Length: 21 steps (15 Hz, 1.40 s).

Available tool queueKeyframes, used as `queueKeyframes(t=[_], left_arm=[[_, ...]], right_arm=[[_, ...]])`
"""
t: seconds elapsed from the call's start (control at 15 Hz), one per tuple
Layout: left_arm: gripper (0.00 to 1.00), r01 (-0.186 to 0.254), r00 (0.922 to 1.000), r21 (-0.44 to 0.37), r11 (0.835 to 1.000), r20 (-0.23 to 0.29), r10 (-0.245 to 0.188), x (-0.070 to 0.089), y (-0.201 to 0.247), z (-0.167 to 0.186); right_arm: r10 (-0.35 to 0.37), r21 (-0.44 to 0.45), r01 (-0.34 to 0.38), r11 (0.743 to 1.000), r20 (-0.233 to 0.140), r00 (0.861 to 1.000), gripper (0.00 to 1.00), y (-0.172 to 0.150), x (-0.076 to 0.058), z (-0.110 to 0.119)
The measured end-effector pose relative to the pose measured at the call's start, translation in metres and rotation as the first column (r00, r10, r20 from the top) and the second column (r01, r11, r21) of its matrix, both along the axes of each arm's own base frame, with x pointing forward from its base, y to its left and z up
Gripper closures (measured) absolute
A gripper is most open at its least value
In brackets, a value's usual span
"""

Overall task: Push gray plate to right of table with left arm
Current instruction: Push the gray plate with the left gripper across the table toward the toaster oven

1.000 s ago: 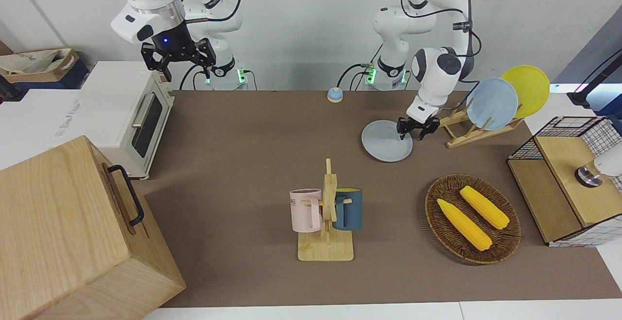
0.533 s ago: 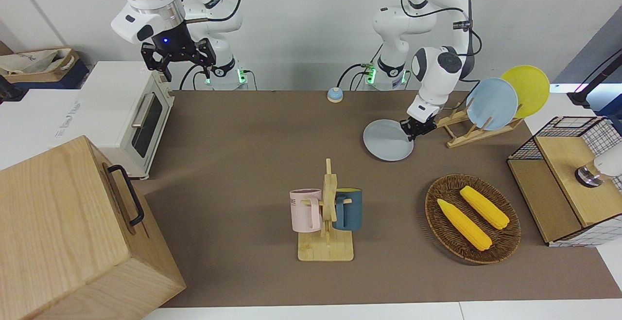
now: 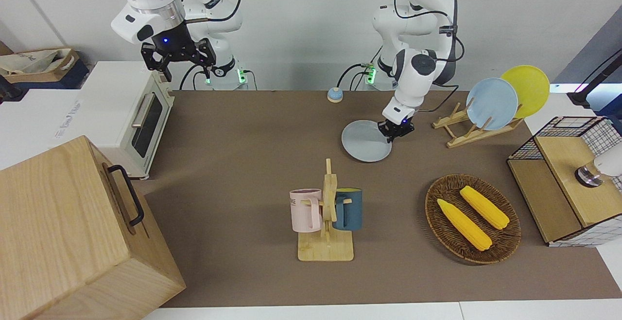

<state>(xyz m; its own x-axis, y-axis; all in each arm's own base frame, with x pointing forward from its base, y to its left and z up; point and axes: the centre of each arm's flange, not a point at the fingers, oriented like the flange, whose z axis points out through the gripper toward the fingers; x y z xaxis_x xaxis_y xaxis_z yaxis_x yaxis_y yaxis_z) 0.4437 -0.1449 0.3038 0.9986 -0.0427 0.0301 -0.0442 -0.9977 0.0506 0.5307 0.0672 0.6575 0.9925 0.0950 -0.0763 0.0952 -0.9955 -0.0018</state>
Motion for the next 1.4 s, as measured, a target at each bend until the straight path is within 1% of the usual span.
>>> queueKeyframes(t=[0.2, 0.4, 0.53, 0.67, 1.0, 1.2, 1.4], left_arm=[[0.96, -0.025, 0.9997, -0.016, 1.000, -0.001, 0.025, 0.001, -0.069, -0.001], [0.96, -0.052, 0.9987, -0.031, 0.998, -0.003, 0.051, -0.003, -0.121, -0.001], [0.96, -0.083, 0.9965, -0.050, 0.995, -0.006, 0.083, -0.013, -0.176, -0.001], [0.96, -0.117, 0.9931, -0.068, 0.991, -0.013, 0.117, -0.024, -0.221, -0.001], [0.96, -0.159, 0.9873, -0.098, 0.982, -0.023, 0.157, -0.040, -0.283, -0.002], [0.96, -0.187, 0.9824, -0.123, 0.975, -0.031, 0.184, -0.050, -0.326, -0.003], [0.96, -0.197, 0.9803, -0.139, 0.970, -0.035, 0.194, -0.054, -0.349, -0.003]], right_arm=[[0.000, 0.000, 0.000, 1.000, 0.000, 1.000, 0.01, 0.000, 0.000, 0.000], [0.000, 0.000, 0.000, 1.000, 0.000, 1.000, 0.01, 0.000, 0.000, 0.000], [0.000, 0.000, 0.000, 1.000, 0.000, 1.000, 0.01, 0.000, 0.000, 0.000], [0.000, 0.000, 0.000, 1.000, 0.000, 1.000, 0.01, 0.000, 0.000, 0.000], [0.000, 0.000, 0.000, 1.000, 0.000, 1.000, 0.01, 0.000, 0.000, 0.000], [0.000, 0.000, 0.000, 1.000, 0.000, 1.000, 0.01, 0.000, 0.000, 0.000], [0.000, 0.000, 0.000, 1.000, 0.000, 1.000, 0.01, 0.000, 0.000, 0.000]])
